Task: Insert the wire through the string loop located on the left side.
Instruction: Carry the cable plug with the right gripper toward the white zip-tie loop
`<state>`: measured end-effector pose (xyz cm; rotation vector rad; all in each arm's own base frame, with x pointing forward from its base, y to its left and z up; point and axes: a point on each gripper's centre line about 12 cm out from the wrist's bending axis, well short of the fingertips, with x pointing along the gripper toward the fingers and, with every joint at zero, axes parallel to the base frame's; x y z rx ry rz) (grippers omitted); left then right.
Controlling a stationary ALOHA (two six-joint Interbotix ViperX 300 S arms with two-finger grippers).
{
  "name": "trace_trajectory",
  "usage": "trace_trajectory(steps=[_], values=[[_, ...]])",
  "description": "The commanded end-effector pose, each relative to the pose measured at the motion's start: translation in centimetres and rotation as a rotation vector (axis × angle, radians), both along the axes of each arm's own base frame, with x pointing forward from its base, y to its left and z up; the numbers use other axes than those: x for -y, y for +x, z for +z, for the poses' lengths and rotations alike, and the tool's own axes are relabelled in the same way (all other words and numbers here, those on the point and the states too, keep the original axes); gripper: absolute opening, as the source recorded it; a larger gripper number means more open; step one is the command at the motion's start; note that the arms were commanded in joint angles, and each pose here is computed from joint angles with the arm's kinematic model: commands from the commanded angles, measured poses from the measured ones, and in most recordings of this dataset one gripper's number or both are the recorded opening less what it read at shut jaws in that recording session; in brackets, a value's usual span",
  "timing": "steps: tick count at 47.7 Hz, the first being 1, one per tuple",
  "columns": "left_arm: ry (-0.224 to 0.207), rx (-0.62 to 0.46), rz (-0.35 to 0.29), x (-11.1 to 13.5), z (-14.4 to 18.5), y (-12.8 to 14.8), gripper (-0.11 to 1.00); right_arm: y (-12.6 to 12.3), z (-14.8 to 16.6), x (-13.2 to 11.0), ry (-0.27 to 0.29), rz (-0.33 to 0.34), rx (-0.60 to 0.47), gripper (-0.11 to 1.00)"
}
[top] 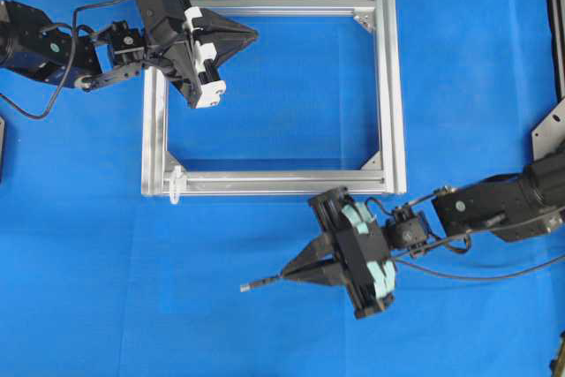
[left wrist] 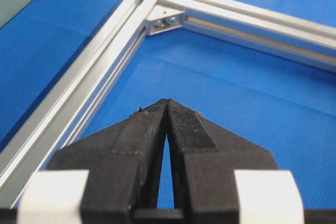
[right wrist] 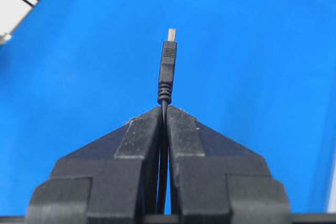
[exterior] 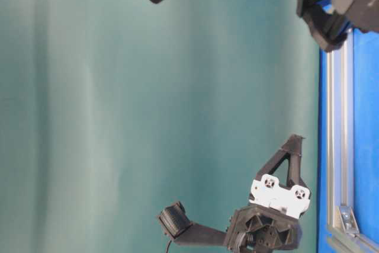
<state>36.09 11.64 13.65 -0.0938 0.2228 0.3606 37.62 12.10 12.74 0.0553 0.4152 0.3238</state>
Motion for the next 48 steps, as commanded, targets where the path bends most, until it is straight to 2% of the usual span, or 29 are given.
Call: trace_trajectory(steps=[1,13,25,48], values=[[0.013,0.036,-0.001,-0.1,1.3,0.2,0.0,0.2,1.6,1.1,0.013,-0.029,0.044,0.0],[0.013,0.035,-0.001,-0.1,1.2,0.1,0.0,0.8,1.6,5.1,0.011,-0.133,0.041,0.0],[0.013,0.035,-0.001,-0.1,1.2,0.1,0.0,1.3,1.6,8.1,0.01,-0.209,0.043,0.0],[0.014,0.036,-0.001,-0.1,1.2,0.2,0.0,2.1,2.0,8.4,0.017,-0.221,0.054,0.0]])
